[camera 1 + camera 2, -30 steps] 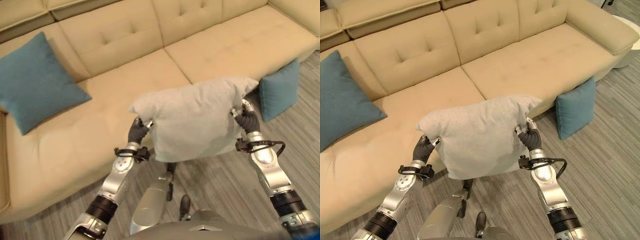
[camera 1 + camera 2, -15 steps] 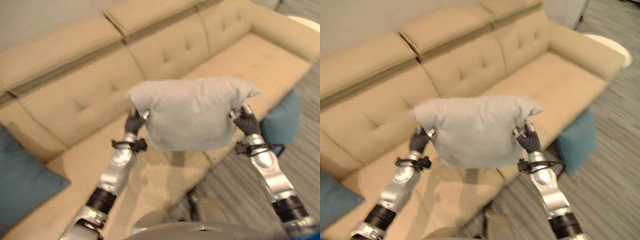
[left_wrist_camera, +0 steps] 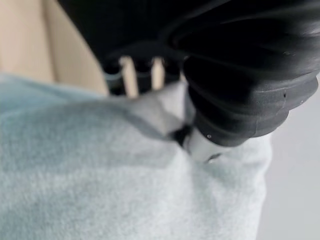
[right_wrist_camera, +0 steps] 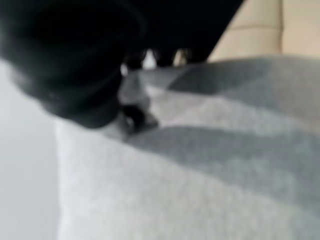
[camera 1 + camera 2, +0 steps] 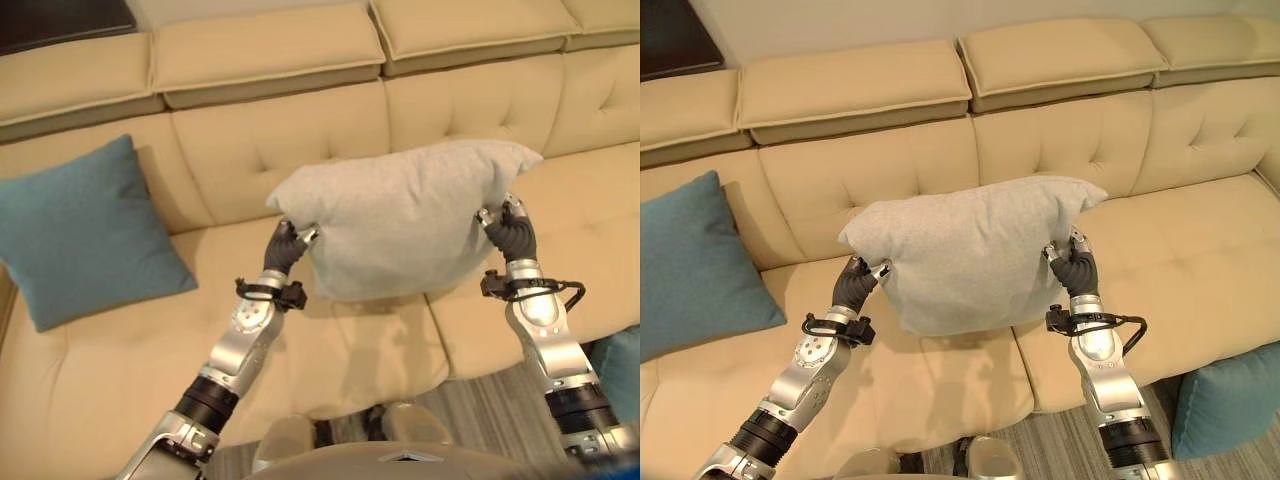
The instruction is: Pick up all the scattered cushions and arrange them neatly on the sofa.
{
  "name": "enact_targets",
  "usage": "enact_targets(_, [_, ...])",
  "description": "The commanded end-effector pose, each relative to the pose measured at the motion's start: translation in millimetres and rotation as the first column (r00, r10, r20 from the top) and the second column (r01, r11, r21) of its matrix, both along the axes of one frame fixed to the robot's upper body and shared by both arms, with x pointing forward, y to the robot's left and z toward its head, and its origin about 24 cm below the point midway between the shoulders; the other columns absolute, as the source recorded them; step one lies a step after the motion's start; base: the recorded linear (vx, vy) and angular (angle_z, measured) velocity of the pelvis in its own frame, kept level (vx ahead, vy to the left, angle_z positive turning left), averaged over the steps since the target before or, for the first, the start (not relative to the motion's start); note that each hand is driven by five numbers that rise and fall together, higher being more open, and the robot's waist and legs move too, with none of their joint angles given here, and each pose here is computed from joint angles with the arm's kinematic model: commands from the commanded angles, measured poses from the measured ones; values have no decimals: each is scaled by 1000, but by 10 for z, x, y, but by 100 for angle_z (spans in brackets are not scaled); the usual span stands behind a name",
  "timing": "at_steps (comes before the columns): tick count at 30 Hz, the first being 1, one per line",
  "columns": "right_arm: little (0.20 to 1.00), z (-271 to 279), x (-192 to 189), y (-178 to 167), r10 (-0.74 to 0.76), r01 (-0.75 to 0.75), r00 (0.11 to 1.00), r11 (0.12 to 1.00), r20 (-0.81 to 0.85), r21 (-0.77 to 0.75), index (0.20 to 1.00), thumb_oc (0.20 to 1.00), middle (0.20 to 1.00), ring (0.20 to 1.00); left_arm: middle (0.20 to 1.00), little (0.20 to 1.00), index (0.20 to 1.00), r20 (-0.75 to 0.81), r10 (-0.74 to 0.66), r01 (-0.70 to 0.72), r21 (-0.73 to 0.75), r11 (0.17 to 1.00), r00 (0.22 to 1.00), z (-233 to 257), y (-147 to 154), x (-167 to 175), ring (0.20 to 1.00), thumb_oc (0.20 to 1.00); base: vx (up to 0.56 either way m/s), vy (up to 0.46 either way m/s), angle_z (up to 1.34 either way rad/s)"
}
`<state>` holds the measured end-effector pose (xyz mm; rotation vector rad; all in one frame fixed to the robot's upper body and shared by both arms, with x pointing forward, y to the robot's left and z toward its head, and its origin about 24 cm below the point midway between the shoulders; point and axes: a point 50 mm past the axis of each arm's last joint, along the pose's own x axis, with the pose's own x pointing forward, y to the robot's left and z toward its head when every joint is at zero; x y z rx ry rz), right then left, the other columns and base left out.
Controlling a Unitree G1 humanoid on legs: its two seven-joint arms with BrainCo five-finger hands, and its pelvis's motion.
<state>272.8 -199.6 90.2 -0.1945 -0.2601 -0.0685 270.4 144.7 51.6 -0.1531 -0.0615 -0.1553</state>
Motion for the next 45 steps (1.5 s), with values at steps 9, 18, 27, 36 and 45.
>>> enact_targets(9, [200,247,8,418,202,-197,967,979,156,-50,200,200,200,200,200,200,200,239,-142,166,-83,983,961,452,-370,-1,200,200,1,99,-28])
enact_targets(18, [200,278,20,309,177,-169,971,984,162,-60,200,200,200,200,200,200,200,237,-93,119,-97,988,967,438,-244,0,200,200,76,-102,49])
enact_targets(27, [200,287,81,223,132,-122,979,990,156,-73,200,200,200,200,200,200,200,245,-38,61,-88,994,969,494,-225,105,200,200,15,-92,35])
enact_targets(36, [200,654,531,441,137,-116,963,988,233,-105,200,200,200,200,200,200,200,370,2,19,-52,998,929,972,-445,549,200,200,-123,0,19])
enact_targets(45, [200,1449,887,658,134,-68,909,982,395,-176,200,200,200,200,200,200,200,562,65,-56,-32,998,824,1796,-543,853,200,200,-30,56,-6])
